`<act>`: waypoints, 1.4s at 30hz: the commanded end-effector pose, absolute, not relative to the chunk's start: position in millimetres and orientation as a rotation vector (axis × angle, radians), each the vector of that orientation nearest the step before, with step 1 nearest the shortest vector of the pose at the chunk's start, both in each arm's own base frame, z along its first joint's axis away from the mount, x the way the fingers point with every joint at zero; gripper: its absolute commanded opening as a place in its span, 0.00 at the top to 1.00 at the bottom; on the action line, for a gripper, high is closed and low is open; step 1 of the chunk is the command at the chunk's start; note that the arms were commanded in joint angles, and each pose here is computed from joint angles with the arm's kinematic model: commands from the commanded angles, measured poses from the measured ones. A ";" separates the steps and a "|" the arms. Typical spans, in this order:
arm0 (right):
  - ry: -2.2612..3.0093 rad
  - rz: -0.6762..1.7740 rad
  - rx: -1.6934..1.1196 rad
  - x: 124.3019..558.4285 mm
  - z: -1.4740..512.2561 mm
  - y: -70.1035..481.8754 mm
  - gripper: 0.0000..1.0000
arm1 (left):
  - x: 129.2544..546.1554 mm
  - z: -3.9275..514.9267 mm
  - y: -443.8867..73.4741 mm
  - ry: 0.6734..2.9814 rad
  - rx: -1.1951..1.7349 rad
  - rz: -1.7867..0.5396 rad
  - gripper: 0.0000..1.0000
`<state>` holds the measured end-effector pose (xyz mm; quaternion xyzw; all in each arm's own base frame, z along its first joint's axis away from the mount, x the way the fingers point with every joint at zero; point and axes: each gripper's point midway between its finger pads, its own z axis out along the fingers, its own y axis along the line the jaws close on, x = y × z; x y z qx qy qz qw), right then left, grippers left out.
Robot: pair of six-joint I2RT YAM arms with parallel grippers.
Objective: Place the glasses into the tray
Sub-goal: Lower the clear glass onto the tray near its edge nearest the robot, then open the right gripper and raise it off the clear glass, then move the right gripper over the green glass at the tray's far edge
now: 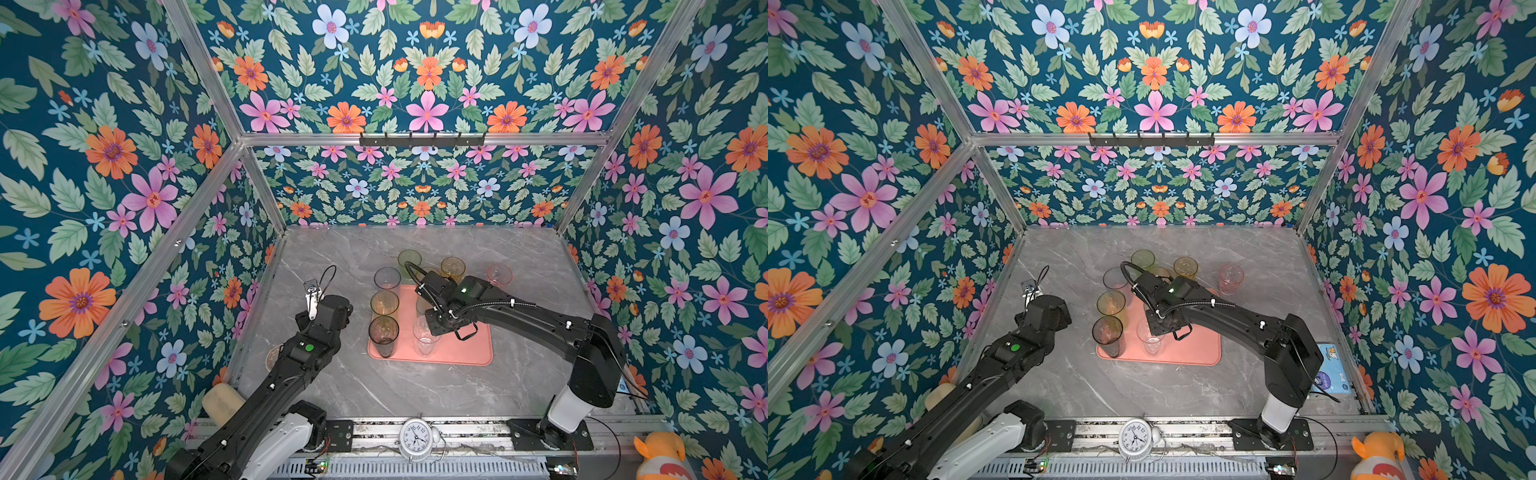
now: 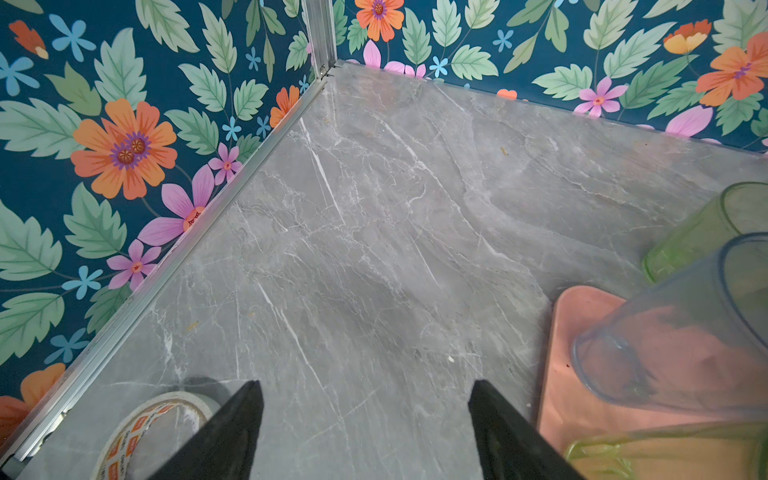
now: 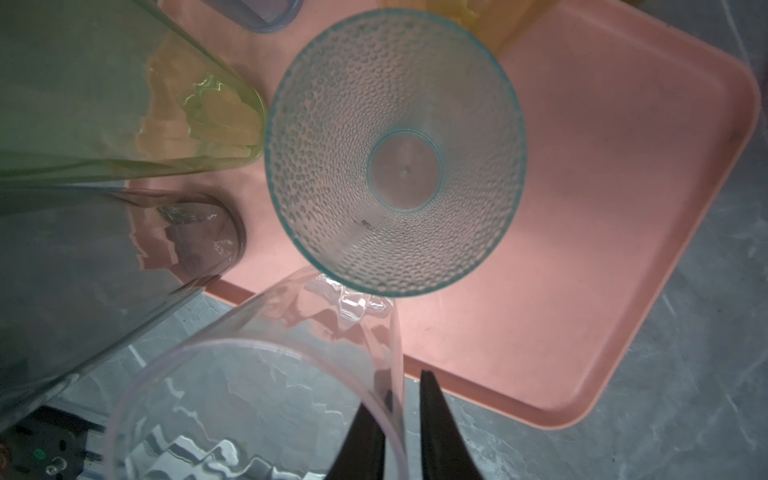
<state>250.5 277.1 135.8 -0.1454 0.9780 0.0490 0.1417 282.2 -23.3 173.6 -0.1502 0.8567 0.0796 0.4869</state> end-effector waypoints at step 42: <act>2.442 0.187 -0.416 456.3 249.8 269.4 0.63 | 310.4 211.9 -40.3 2.012 -0.364 0.122 0.20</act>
